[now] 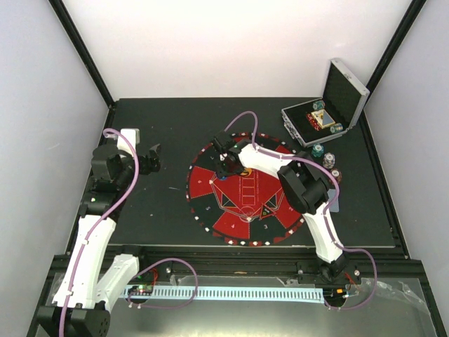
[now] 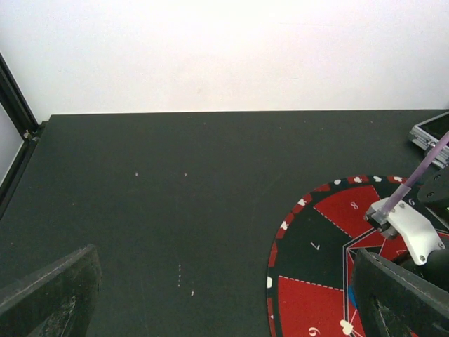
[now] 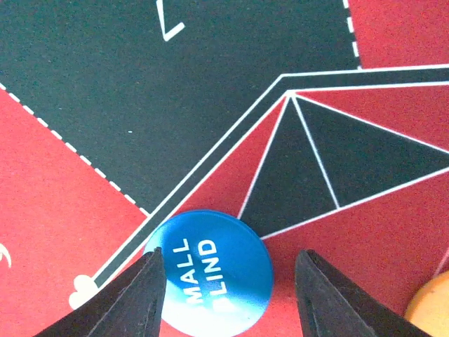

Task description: Distribute texas hold em gaming equipment

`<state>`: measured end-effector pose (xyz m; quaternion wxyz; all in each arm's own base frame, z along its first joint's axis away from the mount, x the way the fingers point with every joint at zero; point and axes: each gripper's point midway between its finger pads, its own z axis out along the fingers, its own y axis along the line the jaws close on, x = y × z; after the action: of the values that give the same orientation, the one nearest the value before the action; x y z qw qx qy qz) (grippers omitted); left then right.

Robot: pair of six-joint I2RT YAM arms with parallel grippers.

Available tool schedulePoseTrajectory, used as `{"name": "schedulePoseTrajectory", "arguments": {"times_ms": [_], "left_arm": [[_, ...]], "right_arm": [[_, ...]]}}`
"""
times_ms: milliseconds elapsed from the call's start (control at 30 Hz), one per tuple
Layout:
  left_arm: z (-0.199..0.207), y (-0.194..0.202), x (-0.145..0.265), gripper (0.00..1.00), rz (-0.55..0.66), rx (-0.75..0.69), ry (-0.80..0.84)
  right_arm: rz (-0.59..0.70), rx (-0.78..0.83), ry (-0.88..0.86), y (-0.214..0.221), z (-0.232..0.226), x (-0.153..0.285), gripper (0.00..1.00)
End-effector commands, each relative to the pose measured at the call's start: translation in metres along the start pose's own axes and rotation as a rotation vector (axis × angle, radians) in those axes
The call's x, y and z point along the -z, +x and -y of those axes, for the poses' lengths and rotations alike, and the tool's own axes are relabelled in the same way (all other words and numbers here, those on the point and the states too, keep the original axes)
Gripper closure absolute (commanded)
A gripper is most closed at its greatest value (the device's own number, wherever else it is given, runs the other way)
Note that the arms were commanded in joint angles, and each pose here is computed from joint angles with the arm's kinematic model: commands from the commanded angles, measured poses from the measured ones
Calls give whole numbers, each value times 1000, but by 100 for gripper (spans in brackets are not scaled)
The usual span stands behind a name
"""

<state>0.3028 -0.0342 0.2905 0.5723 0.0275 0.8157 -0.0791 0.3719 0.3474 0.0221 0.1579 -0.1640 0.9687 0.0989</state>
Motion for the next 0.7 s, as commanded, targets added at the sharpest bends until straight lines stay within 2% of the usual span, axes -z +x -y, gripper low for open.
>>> {"name": "schedulePoseTrajectory", "arguments": {"times_ms": [0, 667], "left_arm": [[4, -1, 0, 1, 0, 7, 19], [6, -1, -1, 1, -1, 10, 32]], "right_arm": [[-15, 19, -87, 4, -14, -4, 49], [-65, 81, -172, 26, -54, -8, 53]]}}
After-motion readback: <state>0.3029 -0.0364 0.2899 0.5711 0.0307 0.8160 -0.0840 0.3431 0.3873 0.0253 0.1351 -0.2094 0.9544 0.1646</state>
